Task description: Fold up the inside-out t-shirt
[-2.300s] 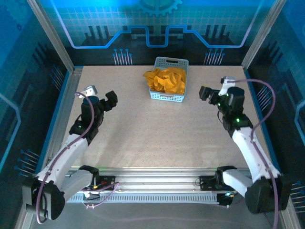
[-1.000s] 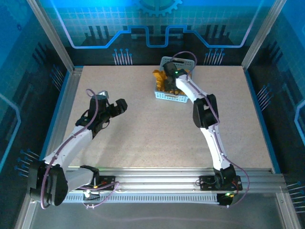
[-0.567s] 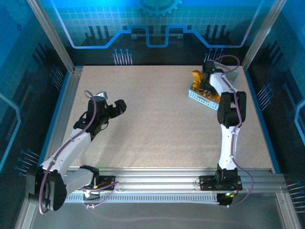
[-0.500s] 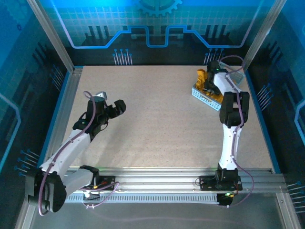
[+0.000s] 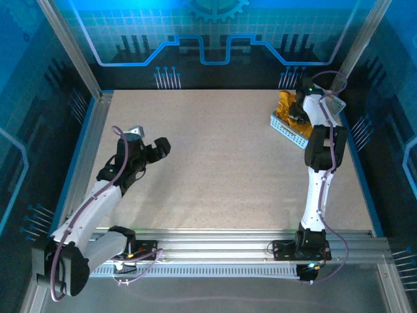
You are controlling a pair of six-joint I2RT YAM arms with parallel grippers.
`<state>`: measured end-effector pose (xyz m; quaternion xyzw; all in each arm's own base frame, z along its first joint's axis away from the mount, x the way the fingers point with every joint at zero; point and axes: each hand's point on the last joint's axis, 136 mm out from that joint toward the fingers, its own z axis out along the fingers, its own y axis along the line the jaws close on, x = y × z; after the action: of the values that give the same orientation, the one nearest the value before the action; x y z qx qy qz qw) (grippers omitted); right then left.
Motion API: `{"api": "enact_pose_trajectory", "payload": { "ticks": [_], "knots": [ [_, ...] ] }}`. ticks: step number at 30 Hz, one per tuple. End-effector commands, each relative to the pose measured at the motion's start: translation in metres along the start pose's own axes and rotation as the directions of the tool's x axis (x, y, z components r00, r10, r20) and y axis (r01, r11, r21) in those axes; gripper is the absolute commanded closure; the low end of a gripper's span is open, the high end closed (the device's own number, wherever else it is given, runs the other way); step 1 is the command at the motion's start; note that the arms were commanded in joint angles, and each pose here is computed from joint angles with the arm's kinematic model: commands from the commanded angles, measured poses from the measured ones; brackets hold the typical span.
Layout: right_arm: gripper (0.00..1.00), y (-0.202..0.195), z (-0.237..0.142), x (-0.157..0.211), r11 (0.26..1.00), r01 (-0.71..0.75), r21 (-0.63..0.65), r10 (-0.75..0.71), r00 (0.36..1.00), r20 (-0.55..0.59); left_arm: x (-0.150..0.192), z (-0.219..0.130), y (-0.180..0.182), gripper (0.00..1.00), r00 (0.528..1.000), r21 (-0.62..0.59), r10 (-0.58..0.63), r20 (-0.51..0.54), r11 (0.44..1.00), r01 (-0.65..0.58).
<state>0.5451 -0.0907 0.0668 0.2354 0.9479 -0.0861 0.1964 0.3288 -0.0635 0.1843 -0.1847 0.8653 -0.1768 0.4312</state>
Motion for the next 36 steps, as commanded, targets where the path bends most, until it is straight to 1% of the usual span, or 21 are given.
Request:
{"api": "enact_pose_trajectory", "payload": {
  "ticks": [1,3,8,11,13,17,20,22,24,26,28,30,31,32,33,34,35,36],
  "knots": [
    [0.96,-0.005,-0.051,-0.024,0.999,0.018,0.027,-0.021,0.995,0.099,-0.002,-0.010,0.001,0.01,1.000,-0.013,0.025,0.016,1.000,-0.025],
    [1.00,-0.007,-0.079,-0.036,1.000,0.017,0.026,-0.021,0.987,0.158,-0.005,-0.013,-0.001,0.01,1.000,-0.007,0.019,0.020,1.000,-0.019],
    [1.00,-0.007,-0.170,-0.068,0.999,0.037,-0.009,-0.032,0.939,0.342,-0.011,-0.019,-0.009,0.01,1.000,0.013,0.002,0.019,1.000,-0.002],
    [1.00,0.009,-0.228,-0.077,0.993,0.107,-0.051,-0.073,0.892,0.447,-0.015,-0.024,-0.011,0.01,1.000,0.017,-0.002,0.024,1.000,0.002],
    [1.00,0.027,-0.268,-0.075,0.981,0.179,-0.076,-0.116,0.852,0.511,-0.018,-0.029,-0.012,0.01,1.000,0.016,-0.004,0.028,1.000,0.003],
    [1.00,0.079,-0.347,-0.046,0.918,0.378,-0.119,-0.225,0.744,0.630,-0.025,-0.040,-0.013,0.01,0.999,0.005,-0.004,0.046,1.000,0.004],
    [1.00,0.122,-0.402,-0.008,0.834,0.530,-0.155,-0.281,0.649,0.707,-0.027,-0.047,-0.012,0.01,0.999,-0.004,-0.004,0.054,1.000,0.004],
    [1.00,0.150,-0.427,0.023,0.763,0.622,-0.175,-0.317,0.597,0.737,-0.029,-0.051,-0.010,0.01,0.998,-0.015,-0.004,0.059,1.000,0.005],
    [1.00,0.171,-0.438,0.053,0.711,0.675,-0.197,-0.343,0.578,0.741,-0.029,-0.055,-0.007,0.01,0.998,-0.029,-0.006,0.066,1.000,0.008],
    [1.00,0.190,-0.437,0.078,0.670,0.708,-0.223,-0.368,0.577,0.729,-0.029,-0.058,-0.005,0.01,0.997,-0.038,-0.010,0.071,0.999,0.013],
    [1.00,0.209,-0.423,0.107,0.631,0.733,-0.255,-0.404,0.591,0.698,-0.028,-0.058,-0.003,0.01,0.998,-0.043,-0.014,0.069,0.999,0.017],
    [1.00,0.228,-0.398,0.133,0.602,0.740,-0.299,-0.436,0.619,0.653,-0.024,-0.056,-0.002,0.01,0.998,-0.043,-0.020,0.058,0.999,0.023],
    [0.98,0.235,-0.386,0.146,0.583,0.747,-0.320,-0.457,0.627,0.630,-0.022,-0.054,-0.001,0.01,0.998,-0.041,-0.022,0.052,0.999,0.024],
    [0.83,0.242,-0.371,0.158,0.576,0.744,-0.339,-0.478,0.642,0.599,-0.020,-0.052,-0.001,0.01,0.999,-0.040,-0.025,0.042,0.999,0.027],
    [0.74,0.247,-0.355,0.169,0.574,0.742,-0.348,-0.496,0.652,0.573,-0.017,-0.050,0.000,0.01,0.999,-0.041,-0.027,0.029,0.999,0.028],
    [0.68,0.250,-0.341,0.177,0.575,0.739,-0.351,-0.513,0.660,0.549,-0.014,-0.047,0.000,0.01,0.999,-0.044,-0.029,0.017,0.999,0.030],
    [0.58,0.251,-0.325,0.184,0.584,0.732,-0.350,-0.526,0.670,0.524,-0.012,-0.045,0.001,0.01,0.999,-0.046,-0.033,0.004,0.998,0.033],
    [0.46,0.248,-0.310,0.188,0.603,0.723,-0.339,-0.542,0.682,0.491,-0.009,-0.043,0.001,0.01,0.999,-0.047,-0.035,-0.009,0.998,0.035]
  ]
}}
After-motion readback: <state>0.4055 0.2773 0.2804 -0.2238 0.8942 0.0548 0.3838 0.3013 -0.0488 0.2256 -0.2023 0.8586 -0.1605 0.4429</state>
